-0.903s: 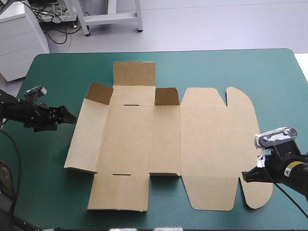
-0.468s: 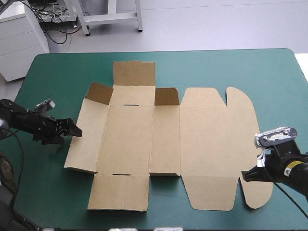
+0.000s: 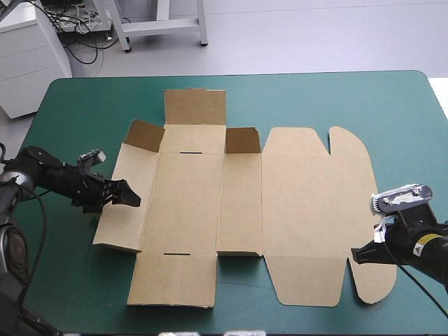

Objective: Fold the box

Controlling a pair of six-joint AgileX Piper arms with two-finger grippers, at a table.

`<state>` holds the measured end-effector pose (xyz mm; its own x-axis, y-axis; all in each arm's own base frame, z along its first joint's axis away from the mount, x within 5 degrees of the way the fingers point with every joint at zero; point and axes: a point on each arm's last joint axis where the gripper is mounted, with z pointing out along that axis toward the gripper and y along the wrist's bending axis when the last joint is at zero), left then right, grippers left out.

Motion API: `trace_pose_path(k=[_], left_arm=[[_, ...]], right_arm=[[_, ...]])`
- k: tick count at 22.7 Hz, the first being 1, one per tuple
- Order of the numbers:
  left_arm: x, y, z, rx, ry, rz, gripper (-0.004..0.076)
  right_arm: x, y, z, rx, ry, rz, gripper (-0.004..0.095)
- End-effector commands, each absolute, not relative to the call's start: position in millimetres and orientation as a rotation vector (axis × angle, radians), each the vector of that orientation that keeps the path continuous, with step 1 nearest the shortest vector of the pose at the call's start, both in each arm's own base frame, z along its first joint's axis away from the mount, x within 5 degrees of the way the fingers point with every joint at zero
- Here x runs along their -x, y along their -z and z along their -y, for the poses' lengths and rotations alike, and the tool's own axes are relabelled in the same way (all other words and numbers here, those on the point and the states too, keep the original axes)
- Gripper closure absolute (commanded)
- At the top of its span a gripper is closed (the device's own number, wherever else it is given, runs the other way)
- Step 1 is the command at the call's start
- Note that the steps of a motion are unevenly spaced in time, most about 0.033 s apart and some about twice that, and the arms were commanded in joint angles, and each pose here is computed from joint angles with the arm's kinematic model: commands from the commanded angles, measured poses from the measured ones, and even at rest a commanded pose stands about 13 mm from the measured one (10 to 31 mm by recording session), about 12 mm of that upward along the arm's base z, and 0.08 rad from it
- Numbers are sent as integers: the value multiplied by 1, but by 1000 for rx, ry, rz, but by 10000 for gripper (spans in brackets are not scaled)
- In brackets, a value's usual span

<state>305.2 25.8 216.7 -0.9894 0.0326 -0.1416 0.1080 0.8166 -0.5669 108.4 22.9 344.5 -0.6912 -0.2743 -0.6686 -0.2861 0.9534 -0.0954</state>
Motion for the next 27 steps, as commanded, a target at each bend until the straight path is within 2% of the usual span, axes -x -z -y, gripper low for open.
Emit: trace_pose_path(k=[1,3,12,14,17,20,27], left_arm=[[-298,-237,-15,-182,1027,-2841,105],[-298,-237,-15,-186,1022,-2845,111],[-301,-228,-16,-74,1055,-2892,264],[-304,-220,-17,-53,1075,-2914,358],[-306,-217,-16,-46,1085,-2905,584],[-306,-217,-16,-35,1083,-2906,736],[-306,-218,-16,-59,1093,-2904,756]], right_arm=[[-111,-355,-23,384,-18,-2294,926],[-111,-355,-23,385,-18,-2298,926],[-111,-355,-23,373,-23,-2300,926],[-111,-355,-23,373,-23,-2303,926],[-110,-354,-23,374,-22,-2310,926],[-110,-354,-23,374,-22,-2312,926],[-111,-354,-23,374,-22,-2308,926]])
